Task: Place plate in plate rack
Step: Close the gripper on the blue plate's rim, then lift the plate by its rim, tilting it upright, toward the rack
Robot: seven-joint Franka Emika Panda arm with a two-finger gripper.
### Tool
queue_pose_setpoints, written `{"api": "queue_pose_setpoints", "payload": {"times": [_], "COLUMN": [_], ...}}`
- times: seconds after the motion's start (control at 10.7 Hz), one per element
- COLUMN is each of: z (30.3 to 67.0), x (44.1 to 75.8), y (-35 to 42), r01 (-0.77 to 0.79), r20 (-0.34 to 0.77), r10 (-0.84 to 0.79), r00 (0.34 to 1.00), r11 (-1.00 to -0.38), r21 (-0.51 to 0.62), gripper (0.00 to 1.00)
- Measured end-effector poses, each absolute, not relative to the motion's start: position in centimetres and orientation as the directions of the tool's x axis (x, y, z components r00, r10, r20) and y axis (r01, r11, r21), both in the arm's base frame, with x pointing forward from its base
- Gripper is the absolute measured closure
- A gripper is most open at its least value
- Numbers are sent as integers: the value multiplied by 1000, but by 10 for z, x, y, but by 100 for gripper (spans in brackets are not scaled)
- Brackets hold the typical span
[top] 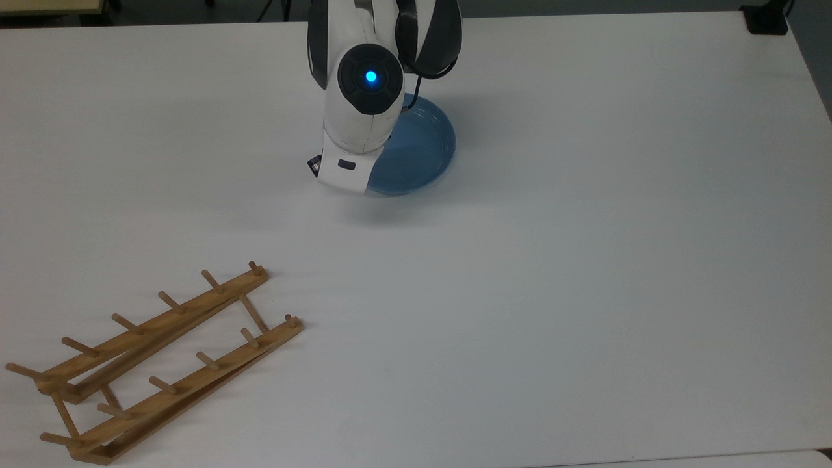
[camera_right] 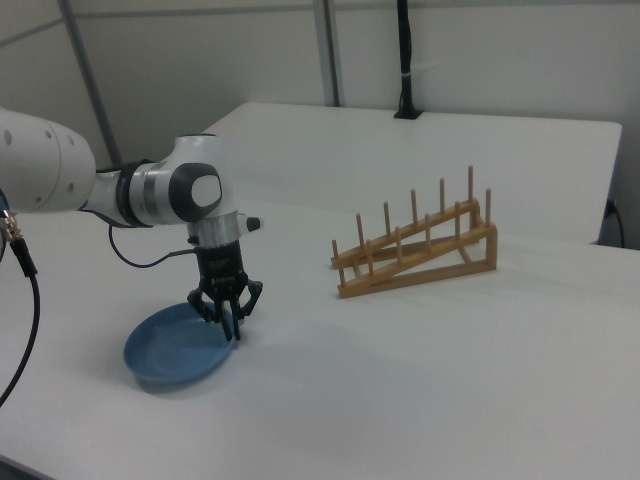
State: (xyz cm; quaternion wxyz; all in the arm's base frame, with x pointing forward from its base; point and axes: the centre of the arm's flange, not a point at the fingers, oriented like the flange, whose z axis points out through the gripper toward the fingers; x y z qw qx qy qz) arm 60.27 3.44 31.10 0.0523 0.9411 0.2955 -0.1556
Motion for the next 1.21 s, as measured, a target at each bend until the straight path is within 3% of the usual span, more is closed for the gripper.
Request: {"api": "queue_pose_setpoints", "payload": {"times": [0.09,0.65,1.21], "z": [313,344,442], "x": [604,623,655], "y": [35,33,-11], "r01": [573,565,482], "r20": [-319,-267,-146], "r10": [540,535,465], "r00": [778,801,873], "r11": [-820,-824,-867], "r21": [10,44,126], "gripper": [93,93,95]}}
